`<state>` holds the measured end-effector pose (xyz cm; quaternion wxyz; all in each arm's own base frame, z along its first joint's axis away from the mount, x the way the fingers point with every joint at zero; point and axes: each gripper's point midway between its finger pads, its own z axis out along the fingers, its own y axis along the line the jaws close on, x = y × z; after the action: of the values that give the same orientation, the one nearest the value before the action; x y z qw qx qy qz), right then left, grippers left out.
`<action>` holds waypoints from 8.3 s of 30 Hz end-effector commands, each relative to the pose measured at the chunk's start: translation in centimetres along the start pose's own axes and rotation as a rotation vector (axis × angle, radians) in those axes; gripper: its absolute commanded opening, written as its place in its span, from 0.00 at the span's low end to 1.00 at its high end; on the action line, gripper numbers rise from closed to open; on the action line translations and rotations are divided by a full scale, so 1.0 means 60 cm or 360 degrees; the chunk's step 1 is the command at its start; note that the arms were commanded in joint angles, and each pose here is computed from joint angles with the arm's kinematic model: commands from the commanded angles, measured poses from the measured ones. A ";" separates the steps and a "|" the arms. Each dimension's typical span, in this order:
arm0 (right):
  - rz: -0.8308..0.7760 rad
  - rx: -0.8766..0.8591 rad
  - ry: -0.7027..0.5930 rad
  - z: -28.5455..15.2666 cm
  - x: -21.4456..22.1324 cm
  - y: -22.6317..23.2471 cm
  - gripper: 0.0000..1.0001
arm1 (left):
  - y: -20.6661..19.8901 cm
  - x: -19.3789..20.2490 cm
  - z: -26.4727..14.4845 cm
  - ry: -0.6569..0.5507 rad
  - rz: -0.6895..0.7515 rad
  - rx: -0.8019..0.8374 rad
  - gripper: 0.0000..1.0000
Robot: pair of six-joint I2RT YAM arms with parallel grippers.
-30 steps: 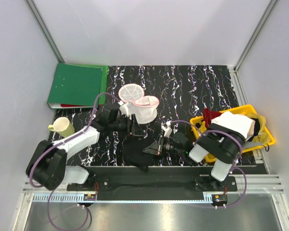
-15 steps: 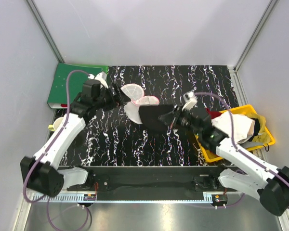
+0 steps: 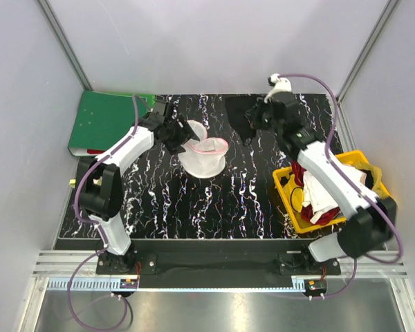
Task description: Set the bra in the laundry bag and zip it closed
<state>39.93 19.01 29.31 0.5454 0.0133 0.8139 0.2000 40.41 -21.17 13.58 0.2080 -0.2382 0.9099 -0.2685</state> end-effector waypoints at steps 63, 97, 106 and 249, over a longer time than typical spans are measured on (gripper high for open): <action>0.0483 -0.0817 0.0442 0.106 0.262 0.124 0.00 | -0.048 -0.019 -0.010 -0.0120 0.0537 0.0255 0.00; 0.0482 -0.0955 0.0732 0.061 0.318 0.138 0.00 | 0.166 0.105 -0.023 -0.0147 0.0259 -0.0152 0.19; 0.0637 -0.0886 0.0871 0.039 0.332 0.154 0.00 | 0.160 0.122 0.049 -0.0017 0.0265 -0.0131 0.14; -0.0415 -0.0025 0.0044 -0.173 0.168 0.045 0.00 | -0.077 0.243 -0.135 0.0036 0.0967 0.0471 0.76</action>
<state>24.93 19.74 22.99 0.4882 -0.0408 0.8627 0.1255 28.25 -31.08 10.43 0.2469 0.0622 0.9240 -0.2855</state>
